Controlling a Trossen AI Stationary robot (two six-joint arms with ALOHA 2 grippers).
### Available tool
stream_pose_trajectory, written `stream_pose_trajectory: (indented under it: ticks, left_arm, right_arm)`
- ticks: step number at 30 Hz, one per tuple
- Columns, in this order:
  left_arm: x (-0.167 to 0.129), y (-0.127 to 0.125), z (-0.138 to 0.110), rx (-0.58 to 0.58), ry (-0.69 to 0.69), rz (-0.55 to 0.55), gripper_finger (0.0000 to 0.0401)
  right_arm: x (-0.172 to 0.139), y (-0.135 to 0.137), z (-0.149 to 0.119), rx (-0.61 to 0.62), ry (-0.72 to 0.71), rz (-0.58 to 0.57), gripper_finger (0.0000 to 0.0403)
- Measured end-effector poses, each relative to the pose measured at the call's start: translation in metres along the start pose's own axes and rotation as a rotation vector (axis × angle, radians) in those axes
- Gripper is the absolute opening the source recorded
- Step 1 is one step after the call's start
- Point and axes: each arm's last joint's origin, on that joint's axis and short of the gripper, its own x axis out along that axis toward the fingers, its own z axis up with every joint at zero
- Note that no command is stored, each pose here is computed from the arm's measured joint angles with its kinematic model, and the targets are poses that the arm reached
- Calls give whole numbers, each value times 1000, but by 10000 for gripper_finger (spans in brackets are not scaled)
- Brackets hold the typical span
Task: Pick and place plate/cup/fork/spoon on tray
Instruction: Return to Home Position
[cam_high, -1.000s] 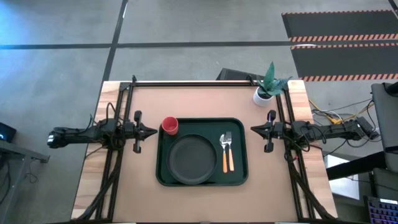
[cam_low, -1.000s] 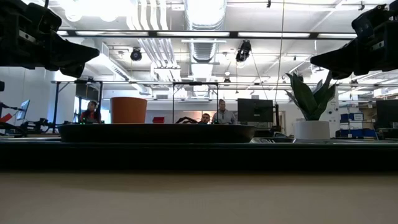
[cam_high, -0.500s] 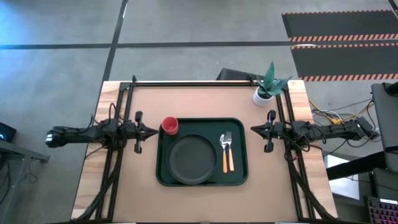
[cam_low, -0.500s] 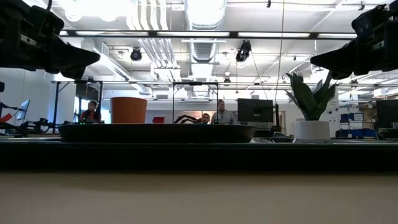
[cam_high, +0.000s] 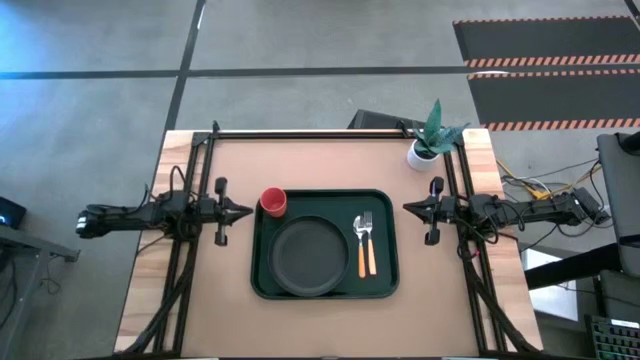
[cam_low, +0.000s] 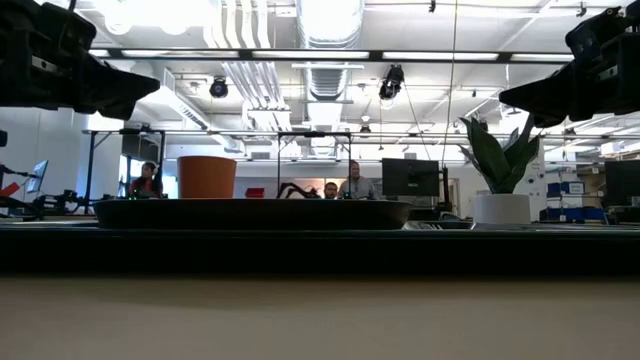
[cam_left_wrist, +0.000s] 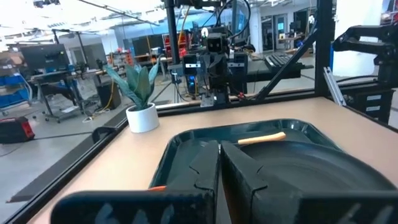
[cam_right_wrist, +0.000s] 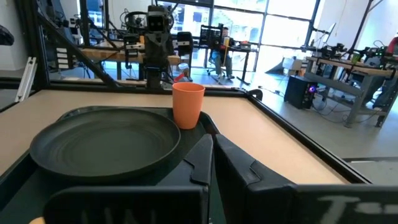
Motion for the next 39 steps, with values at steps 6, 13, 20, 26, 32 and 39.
stream_pose_trajectory:
  ticks: [6, 13, 20, 26, 32, 39]
  left_arm:
    - [-1, 0, 1, 29, 25, -21, 0]
    - [-4, 0, 4, 24, 90, -25, 0]
    - [-4, 1, 5, 22, 89, -18, 0]
    - [-3, 1, 5, 21, 75, -16, 0]
    - [-2, 1, 5, 21, 67, -16, 0]
    - [-2, 1, 6, 20, 60, -15, 0]
  right_arm:
    - [0, 0, 0, 0, 0, 1, 9]
    - [0, 0, 0, -25, 0, 0, 9]
    - [0, 0, 0, -27, 0, 0, 9]
    - [0, 0, 0, -27, 0, 0, 9]
    - [0, 0, 0, -27, 0, 0, 9]
    - [0, 0, 0, 29, 0, 1, 9]
